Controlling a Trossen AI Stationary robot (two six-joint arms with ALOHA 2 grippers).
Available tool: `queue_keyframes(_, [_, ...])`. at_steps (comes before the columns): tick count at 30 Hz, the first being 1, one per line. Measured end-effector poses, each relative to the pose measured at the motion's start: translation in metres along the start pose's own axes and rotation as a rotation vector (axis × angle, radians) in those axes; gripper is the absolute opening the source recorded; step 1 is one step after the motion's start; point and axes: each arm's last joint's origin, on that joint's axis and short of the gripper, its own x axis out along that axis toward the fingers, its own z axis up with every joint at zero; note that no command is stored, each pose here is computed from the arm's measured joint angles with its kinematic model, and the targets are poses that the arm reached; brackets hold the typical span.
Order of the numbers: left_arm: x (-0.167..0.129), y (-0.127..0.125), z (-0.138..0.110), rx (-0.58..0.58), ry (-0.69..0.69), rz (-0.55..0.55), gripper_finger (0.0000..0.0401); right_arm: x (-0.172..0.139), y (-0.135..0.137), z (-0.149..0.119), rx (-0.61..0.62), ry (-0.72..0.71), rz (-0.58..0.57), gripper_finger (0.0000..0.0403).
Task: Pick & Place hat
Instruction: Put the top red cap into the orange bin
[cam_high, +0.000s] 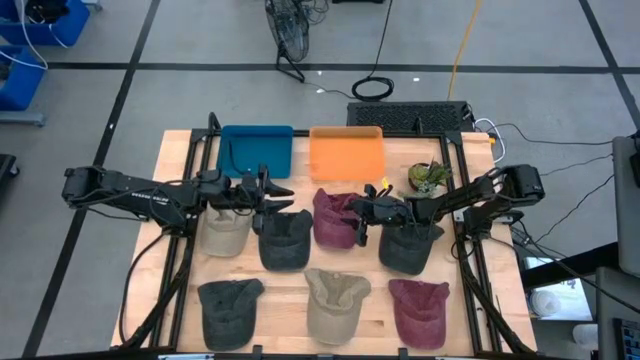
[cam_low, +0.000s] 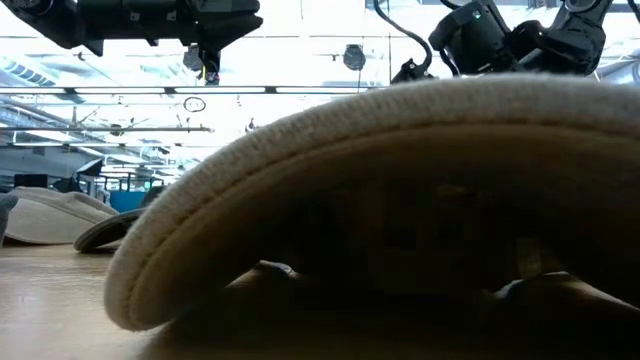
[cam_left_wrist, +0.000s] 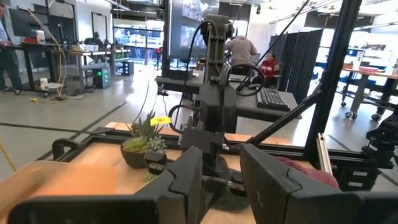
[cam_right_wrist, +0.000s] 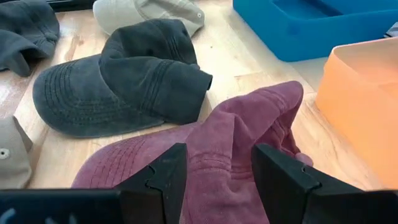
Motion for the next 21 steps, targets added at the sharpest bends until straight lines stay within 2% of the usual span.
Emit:
queue_keyframes(4, [0.0,0.0,0.001,-0.013,-0.007,0.0,0.0113,0.005,0.001,-0.001,0.006,-0.03,0.008,0.0165])
queue_keyframes(7, [0.0,0.0,0.003,-0.019,-0.032,-0.003,0.0113,0.014,0.001,-0.005,0.017,-0.052,0.054,0.0166])
queue_keyframes(21, [0.0,-0.009,0.0,-0.043,-0.009,-0.038,0.0113,0.034,-0.007,-0.019,0.039,0.018,0.04,0.0164])
